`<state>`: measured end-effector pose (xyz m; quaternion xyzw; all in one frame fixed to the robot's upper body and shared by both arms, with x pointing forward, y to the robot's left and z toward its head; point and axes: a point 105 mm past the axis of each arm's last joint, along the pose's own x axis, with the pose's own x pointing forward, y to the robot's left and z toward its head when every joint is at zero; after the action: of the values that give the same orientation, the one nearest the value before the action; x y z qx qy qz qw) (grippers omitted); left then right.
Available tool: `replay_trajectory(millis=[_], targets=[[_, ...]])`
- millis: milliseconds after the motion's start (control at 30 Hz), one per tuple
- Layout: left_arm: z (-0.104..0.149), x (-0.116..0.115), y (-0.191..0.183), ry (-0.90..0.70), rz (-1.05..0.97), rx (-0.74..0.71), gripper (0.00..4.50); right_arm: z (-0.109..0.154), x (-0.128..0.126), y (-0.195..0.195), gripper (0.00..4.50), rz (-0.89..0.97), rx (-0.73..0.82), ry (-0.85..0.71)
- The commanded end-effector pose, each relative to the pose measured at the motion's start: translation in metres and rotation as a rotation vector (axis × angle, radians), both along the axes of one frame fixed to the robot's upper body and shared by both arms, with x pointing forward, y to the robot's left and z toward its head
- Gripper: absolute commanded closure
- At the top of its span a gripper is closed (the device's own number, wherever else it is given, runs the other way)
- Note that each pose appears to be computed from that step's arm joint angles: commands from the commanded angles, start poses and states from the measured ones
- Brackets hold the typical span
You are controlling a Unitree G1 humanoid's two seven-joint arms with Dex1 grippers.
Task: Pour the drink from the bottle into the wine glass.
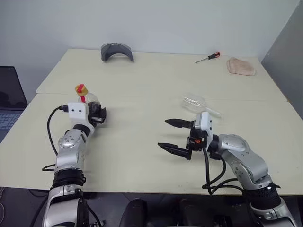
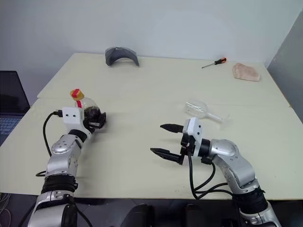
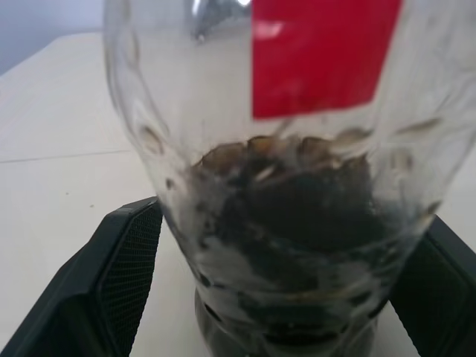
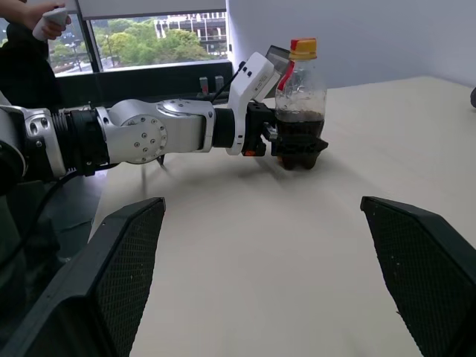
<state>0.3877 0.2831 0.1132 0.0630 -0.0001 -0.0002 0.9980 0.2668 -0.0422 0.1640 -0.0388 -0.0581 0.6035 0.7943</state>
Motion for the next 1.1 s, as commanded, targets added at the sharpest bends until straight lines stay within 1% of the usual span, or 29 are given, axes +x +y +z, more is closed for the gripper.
replay_trajectory(millis=[33,167,200,300,400,467,500,567,667,733,833,933,1000,1100], targets=[[0.016,0.005,-0.004,-0.061,-0.018,0.004,0.06,0.015,-0.004,0.004,0.00,0.023,0.025,-0.047],[0.018,0.008,-0.010,-0.070,-0.033,0.005,0.92,0.017,-0.003,0.005,0.00,0.020,0.027,-0.051],[0.020,0.009,-0.011,-0.077,-0.038,0.007,1.30,0.018,-0.003,0.005,0.00,0.018,0.027,-0.053],[0.030,0.008,-0.019,-0.102,-0.073,0.021,2.17,0.020,-0.002,0.004,0.00,0.007,0.031,-0.057],[0.042,0.003,-0.046,-0.138,-0.168,0.034,2.73,0.025,0.000,-0.001,0.00,-0.038,0.064,-0.046],[0.042,-0.004,-0.078,-0.139,-0.289,0.067,2.91,0.028,0.001,-0.006,0.00,-0.065,0.073,-0.036],[0.041,-0.010,-0.097,-0.132,-0.359,0.064,2.97,0.029,0.001,-0.009,0.00,-0.077,0.071,-0.032],[0.040,-0.019,-0.122,-0.117,-0.455,0.048,3.09,0.030,0.000,-0.012,0.00,-0.093,0.066,-0.026],[0.034,-0.045,-0.178,-0.071,-0.715,0.040,3.24,0.038,-0.003,-0.019,0.00,-0.119,0.058,-0.009],[0.029,-0.064,-0.206,-0.030,-0.883,0.050,3.29,0.045,-0.009,-0.021,0.00,-0.106,0.055,0.005],[0.022,-0.078,-0.221,0.019,-1.005,0.083,3.42,0.050,-0.017,-0.019,0.00,-0.073,0.036,0.017],[0.018,-0.084,-0.227,0.046,-1.062,0.108,3.49,0.053,-0.022,-0.017,0.00,-0.047,0.017,0.025],[0.013,-0.089,-0.234,0.053,-1.116,0.155,3.53,0.052,-0.021,-0.015,0.00,-0.047,-0.009,0.022],[0.010,-0.090,-0.239,0.058,-1.157,0.183,3.59,0.052,-0.017,-0.015,0.00,-0.058,-0.016,0.018]])
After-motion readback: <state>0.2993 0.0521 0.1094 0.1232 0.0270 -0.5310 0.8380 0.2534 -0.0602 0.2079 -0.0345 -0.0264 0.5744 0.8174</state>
